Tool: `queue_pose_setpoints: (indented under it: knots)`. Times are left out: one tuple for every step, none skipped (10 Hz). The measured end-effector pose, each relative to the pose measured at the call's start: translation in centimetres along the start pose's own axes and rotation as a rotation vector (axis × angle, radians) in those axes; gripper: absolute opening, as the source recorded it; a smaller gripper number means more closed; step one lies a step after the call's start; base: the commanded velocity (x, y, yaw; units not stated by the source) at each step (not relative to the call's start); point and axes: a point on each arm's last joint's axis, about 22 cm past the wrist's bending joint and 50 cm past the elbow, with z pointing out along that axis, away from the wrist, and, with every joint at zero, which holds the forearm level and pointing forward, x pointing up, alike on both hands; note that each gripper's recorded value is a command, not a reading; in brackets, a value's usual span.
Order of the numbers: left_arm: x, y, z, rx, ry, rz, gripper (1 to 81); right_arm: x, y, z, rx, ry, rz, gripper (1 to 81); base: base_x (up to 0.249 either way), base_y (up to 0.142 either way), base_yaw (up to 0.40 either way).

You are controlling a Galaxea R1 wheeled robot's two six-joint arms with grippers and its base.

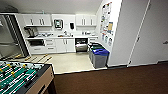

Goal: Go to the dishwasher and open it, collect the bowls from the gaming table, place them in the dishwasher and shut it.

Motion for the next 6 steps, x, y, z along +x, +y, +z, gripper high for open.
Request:
queue_pose_setpoints:
  knots:
    - [-0.03, 0.04, 0.02, -0.001, 0.000, 0.000, 1.0, 0.00, -0.02, 0.01, 0.000, 0.000, 0.000, 1.0, 0.223, 0.000, 0.000]
    - [-0.02, 0.18, 0.08, -0.003, 0.000, 0.000, 1.0, 0.00, 0.04, -0.01, -0.001, 0.000, 0.000, 1.0, 0.224, 0.000, 0.000]
    - [-0.03, -0.13, -0.08, 0.002, 0.000, 0.000, 1.0, 0.00, -0.09, 0.05, 0.001, 0.000, 0.000, 1.0, 0.223, 0.000, 0.000]
    - [0.01, 0.03, 0.01, -0.001, 0.001, 0.000, 1.0, 0.03, -0.15, 0.08, 0.002, 0.000, 0.000, 1.0, 0.223, 0.000, 0.000]
    - [-0.06, 0.02, 0.00, 0.000, 0.000, 0.000, 1.0, -0.02, -0.22, 0.11, 0.003, 0.000, 0.000, 1.0, 0.223, 0.000, 0.000]
    - [0.03, -0.08, -0.05, 0.001, 0.000, 0.000, 1.0, 0.08, -0.35, 0.18, 0.004, 0.001, 0.000, 1.0, 0.223, 0.000, 0.000]
